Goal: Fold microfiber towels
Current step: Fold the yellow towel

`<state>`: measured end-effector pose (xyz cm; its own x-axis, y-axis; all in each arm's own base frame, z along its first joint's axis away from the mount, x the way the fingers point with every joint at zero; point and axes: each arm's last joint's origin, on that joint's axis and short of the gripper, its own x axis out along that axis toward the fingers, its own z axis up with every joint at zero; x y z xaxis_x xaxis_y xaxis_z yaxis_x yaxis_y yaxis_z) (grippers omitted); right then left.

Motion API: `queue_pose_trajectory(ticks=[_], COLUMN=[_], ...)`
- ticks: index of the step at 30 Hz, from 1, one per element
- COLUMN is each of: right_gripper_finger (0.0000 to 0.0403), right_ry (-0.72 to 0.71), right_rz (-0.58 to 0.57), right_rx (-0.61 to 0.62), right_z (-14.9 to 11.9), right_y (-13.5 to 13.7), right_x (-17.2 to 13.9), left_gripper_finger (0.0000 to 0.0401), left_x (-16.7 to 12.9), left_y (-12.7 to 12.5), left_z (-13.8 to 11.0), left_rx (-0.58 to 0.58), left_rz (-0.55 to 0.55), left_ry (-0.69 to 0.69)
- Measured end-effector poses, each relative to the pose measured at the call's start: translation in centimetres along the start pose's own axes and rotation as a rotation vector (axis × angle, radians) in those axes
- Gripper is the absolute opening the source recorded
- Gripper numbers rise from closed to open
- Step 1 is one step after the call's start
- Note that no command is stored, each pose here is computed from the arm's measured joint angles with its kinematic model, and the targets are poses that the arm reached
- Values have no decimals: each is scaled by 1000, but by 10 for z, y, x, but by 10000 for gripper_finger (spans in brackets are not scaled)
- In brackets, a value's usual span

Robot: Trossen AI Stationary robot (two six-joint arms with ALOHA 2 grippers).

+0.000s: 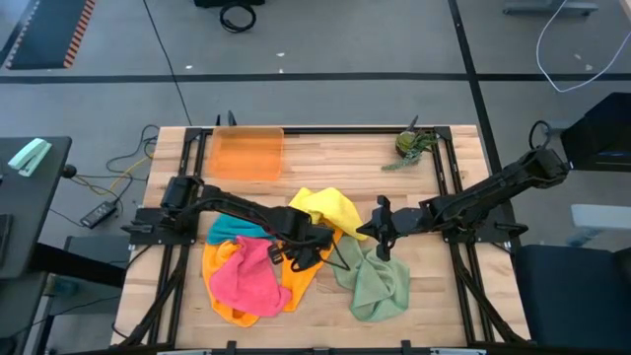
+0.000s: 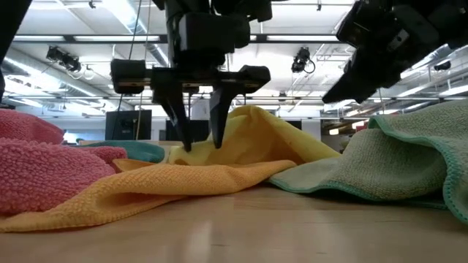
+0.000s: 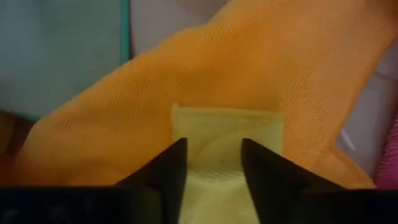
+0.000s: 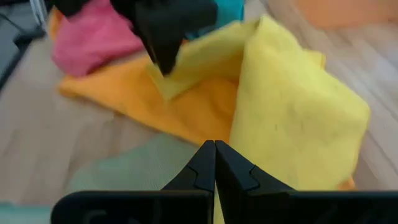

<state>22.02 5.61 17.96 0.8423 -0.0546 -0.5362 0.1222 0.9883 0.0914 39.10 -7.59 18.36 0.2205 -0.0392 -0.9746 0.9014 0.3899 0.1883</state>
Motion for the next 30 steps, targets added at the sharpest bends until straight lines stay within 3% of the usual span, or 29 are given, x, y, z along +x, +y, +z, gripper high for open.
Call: queue_pose_trajectory(ticks=[5, 9, 15, 23, 30], right_gripper_finger=[14, 14, 14, 14, 14], right_ry=[44, 56, 59, 59, 41], right_rz=[-14, -18, -19, -19, -13], right_rx=[-2, -5, -4, 16, 25], right_z=[-4, -6, -6, -6, -3], right_y=[-1, -2, -2, -2, -2], right_x=[0, 0, 0, 0, -3], left_gripper_finger=[222, 217, 153, 15, 10], left_x=[0, 0, 0, 0, -22], left_y=[-1, 0, 3, 2, 9], left_z=[-4, -10, -15, -14, -24], left_rx=[22, 31, 17, 9, -107], left_rz=[-22, -39, -45, -44, 22], left_ry=[21, 34, 41, 40, 11])
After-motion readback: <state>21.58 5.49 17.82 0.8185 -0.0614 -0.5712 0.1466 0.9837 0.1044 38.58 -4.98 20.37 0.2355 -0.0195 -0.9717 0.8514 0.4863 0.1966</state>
